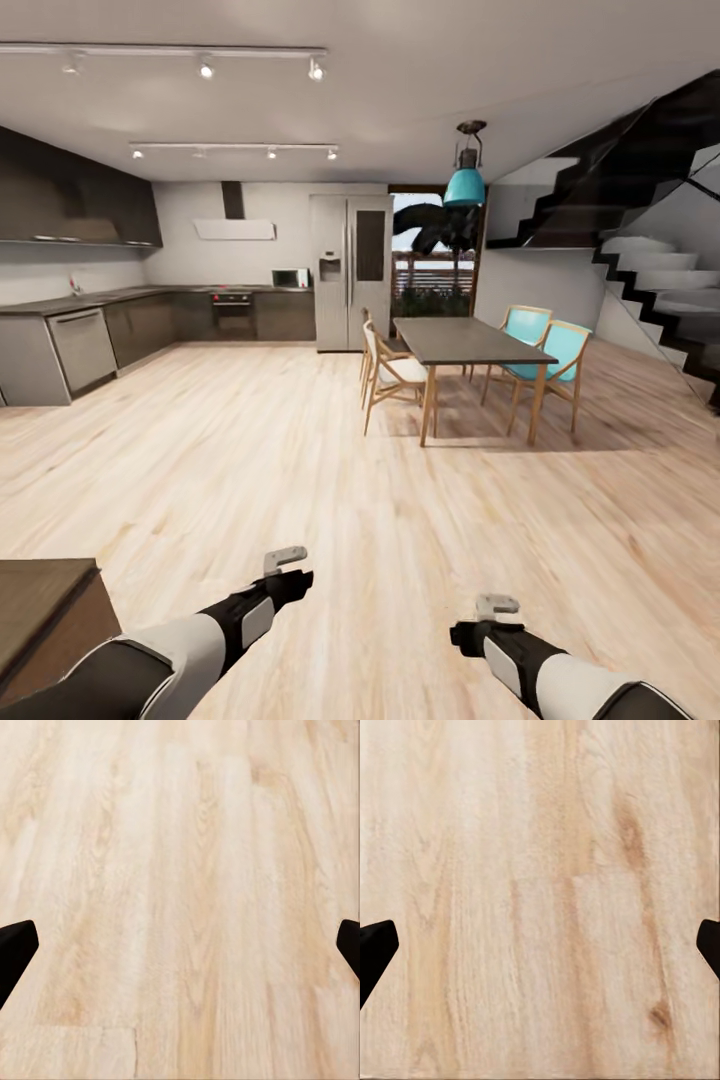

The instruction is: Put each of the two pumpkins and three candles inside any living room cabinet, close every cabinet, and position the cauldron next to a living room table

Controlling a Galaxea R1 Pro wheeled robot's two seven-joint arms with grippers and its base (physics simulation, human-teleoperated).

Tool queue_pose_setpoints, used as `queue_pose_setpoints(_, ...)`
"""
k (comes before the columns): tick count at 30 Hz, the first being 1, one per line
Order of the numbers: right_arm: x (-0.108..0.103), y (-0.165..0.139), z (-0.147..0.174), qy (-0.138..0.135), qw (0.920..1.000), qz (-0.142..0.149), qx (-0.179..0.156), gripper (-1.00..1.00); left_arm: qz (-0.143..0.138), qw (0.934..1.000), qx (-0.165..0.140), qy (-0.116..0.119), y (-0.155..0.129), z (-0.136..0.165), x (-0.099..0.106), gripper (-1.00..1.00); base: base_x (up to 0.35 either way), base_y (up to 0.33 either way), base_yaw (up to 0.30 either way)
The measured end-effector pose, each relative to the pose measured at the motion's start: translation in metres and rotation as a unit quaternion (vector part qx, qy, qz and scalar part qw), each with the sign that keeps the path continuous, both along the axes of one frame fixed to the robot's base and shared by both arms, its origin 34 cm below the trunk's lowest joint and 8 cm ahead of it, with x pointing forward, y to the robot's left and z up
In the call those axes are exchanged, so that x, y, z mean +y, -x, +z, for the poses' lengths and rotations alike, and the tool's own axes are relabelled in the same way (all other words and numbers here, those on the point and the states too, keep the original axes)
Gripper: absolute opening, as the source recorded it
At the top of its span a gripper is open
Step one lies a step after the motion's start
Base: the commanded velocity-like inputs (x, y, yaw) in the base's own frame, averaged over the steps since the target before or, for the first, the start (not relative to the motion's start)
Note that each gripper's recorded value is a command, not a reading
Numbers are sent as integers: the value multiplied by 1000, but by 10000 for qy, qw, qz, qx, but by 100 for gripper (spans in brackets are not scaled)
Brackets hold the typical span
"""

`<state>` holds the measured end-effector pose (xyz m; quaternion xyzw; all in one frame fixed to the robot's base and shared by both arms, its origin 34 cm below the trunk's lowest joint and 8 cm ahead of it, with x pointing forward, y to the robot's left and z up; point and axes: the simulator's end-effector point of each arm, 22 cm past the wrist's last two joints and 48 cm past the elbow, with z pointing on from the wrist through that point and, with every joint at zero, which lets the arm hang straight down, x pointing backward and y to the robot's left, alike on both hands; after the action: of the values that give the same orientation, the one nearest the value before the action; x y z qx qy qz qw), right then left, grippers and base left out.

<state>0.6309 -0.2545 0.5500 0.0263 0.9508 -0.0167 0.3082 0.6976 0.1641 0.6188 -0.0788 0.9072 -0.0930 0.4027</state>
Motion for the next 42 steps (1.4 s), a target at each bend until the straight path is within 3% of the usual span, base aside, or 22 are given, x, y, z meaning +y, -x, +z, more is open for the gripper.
queue_pose_setpoints(5,-2,32,-24,7,9997,-11,255,100,102,9999,14,-95,0,-1,21,100,315,-144,-252)
queue_pose_setpoints(10,-3,50,-37,-5,9992,-27,392,100,118,9999,37,-115,3,-4,24,100,323,-65,-274)
queue_pose_setpoints(22,-22,61,-42,83,9989,-132,434,100,121,9999,25,-112,5,-3,23,100,332,-6,-265)
queue_pose_setpoints(42,-24,63,-44,65,9992,-202,336,100,112,9999,29,-112,6,-3,22,100,335,0,-58)
